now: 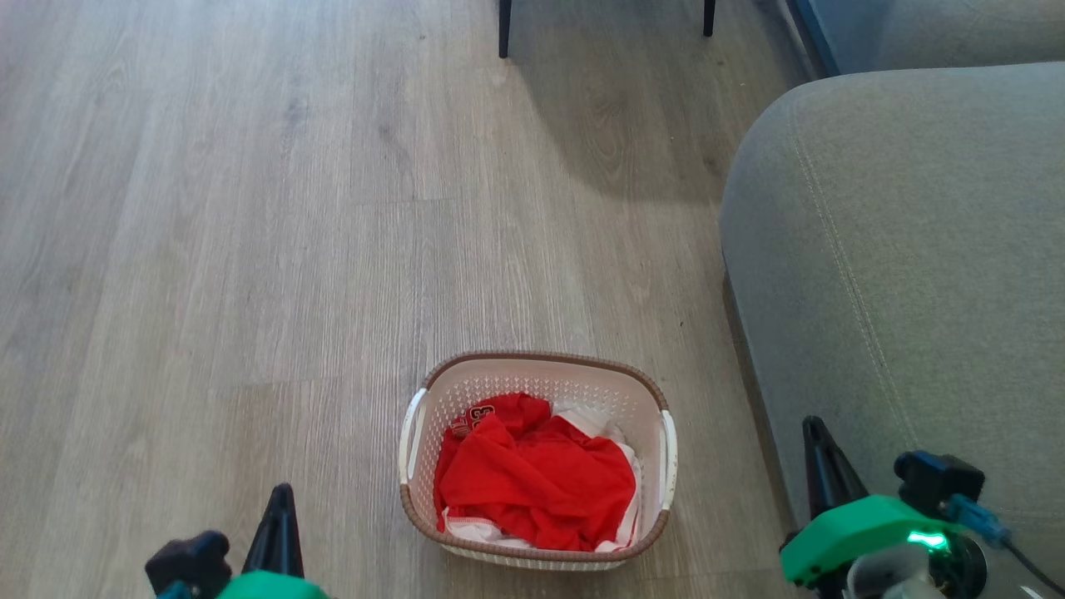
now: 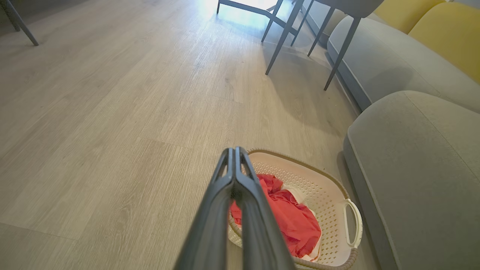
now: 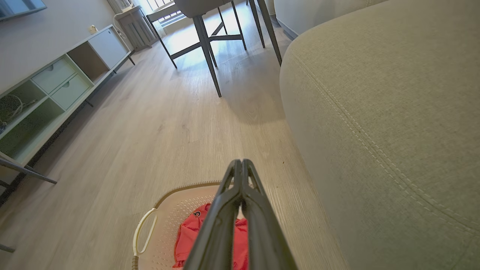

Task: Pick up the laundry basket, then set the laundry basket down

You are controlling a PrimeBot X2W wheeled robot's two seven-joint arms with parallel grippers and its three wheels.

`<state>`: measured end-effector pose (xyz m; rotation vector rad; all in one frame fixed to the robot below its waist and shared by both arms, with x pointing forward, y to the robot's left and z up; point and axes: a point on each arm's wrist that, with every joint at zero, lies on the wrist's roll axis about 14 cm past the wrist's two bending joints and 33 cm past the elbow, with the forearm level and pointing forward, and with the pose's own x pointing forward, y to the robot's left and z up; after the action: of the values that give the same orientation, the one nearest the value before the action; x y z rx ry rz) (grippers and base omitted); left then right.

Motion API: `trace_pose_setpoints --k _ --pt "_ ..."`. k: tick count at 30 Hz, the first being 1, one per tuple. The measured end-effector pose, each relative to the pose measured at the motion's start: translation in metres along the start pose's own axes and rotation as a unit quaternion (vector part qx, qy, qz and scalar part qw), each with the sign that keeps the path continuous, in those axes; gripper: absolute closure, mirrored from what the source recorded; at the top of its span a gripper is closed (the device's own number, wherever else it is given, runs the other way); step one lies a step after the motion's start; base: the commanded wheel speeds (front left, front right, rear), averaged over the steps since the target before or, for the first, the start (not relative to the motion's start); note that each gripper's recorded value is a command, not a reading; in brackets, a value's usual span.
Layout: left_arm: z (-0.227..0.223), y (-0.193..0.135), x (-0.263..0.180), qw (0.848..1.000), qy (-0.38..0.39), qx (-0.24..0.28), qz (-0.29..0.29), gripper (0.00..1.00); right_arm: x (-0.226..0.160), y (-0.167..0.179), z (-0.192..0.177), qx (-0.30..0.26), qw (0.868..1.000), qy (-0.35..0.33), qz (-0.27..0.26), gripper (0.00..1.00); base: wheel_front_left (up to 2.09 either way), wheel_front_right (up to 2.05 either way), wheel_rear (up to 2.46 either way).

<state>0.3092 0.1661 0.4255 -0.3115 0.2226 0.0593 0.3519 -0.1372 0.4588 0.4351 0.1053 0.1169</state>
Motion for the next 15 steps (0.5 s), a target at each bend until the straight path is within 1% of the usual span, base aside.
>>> trace_pose_setpoints --k 15 --pt "0.005 0.005 0.01 0.996 0.004 -0.087 0.011 1.0 0.0 -0.011 0.003 0.08 0.996 -0.001 -0.025 1.0 0.0 0.0 0.0"
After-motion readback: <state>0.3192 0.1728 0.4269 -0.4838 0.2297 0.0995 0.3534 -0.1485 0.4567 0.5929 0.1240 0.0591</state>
